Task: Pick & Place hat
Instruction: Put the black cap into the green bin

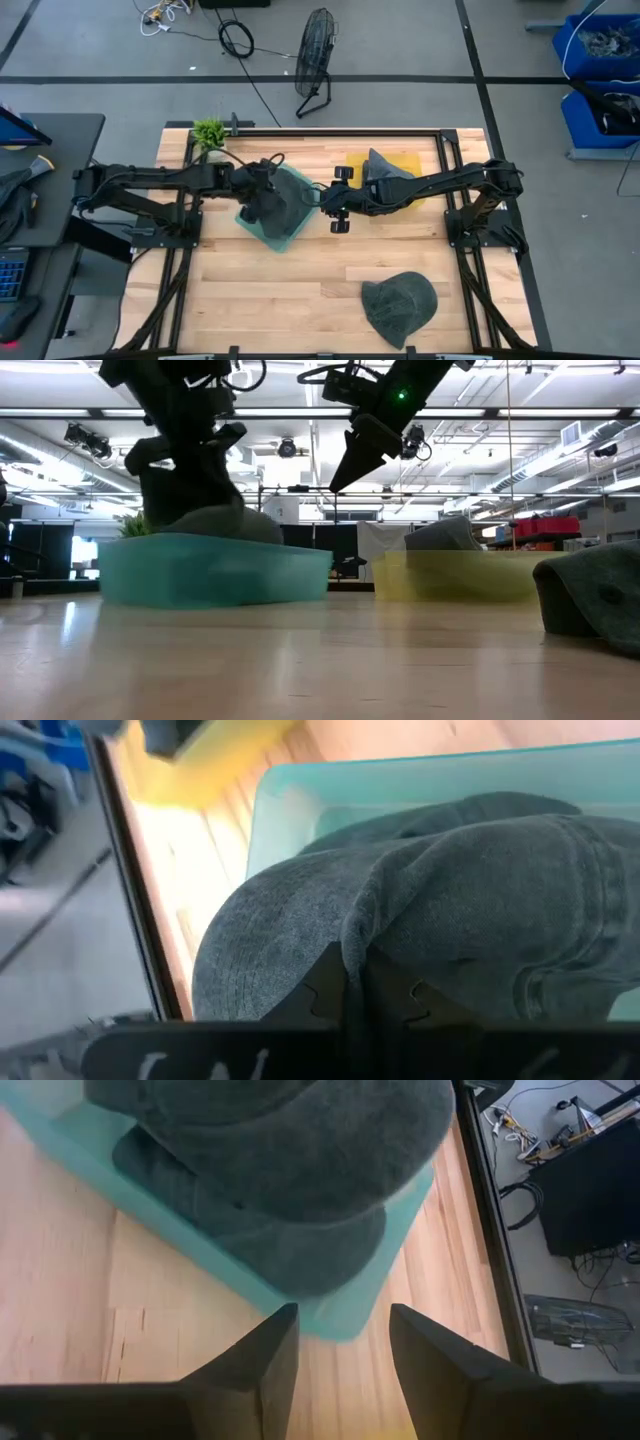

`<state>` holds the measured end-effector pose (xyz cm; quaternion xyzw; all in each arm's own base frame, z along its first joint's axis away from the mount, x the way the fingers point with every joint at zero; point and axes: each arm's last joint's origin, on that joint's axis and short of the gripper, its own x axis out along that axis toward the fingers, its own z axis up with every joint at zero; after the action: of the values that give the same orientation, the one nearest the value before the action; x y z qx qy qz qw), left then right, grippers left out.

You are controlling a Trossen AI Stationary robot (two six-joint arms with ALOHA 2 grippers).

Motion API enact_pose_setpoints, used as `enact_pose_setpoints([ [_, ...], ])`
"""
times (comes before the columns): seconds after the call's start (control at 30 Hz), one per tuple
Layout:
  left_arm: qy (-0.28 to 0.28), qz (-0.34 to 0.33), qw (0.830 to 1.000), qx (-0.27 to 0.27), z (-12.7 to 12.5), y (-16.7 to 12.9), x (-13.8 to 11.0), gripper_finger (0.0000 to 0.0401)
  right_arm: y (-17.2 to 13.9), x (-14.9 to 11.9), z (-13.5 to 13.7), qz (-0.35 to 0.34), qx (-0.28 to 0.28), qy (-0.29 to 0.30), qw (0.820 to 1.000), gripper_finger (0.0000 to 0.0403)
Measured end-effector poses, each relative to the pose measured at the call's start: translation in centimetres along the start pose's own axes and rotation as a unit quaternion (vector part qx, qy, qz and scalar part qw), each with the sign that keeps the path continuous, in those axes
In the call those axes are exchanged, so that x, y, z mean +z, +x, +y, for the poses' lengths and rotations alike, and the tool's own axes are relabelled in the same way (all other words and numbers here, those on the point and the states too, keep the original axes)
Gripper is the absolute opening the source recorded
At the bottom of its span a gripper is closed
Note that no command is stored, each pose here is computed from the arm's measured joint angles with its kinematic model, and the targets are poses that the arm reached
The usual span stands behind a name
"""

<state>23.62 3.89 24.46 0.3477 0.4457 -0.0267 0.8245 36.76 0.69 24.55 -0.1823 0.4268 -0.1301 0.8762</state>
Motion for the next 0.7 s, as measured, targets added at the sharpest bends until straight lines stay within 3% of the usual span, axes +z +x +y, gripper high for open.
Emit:
enact_pose_setpoints([
  [0.23, 0.018, 0.017, 0.999, 0.040, 0.3, -0.8, 0.8, 0.0014, 0.0, 0.0, 0.0, -0.001, 0.000, 0.001, 1.000, 0.0162],
  [0.4, 0.011, -0.019, 0.999, 0.049, 0.5, -1.3, 2.1, 0.0016, 0.0, 0.1, 0.0, -0.003, 0.000, 0.001, 1.000, 0.0162],
  [0.57, -0.047, 0.013, 0.999, 0.020, -0.3, 0.8, 1.8, 0.0012, 0.0, 0.1, 0.0, -0.007, -0.001, 0.003, 1.000, 0.0162],
  [0.7, -0.041, 0.024, 0.999, 0.011, -0.9, 2.7, 2.0, 0.0014, 0.0, 0.2, 0.0, -0.008, -0.001, 0.003, 1.000, 0.0162],
])
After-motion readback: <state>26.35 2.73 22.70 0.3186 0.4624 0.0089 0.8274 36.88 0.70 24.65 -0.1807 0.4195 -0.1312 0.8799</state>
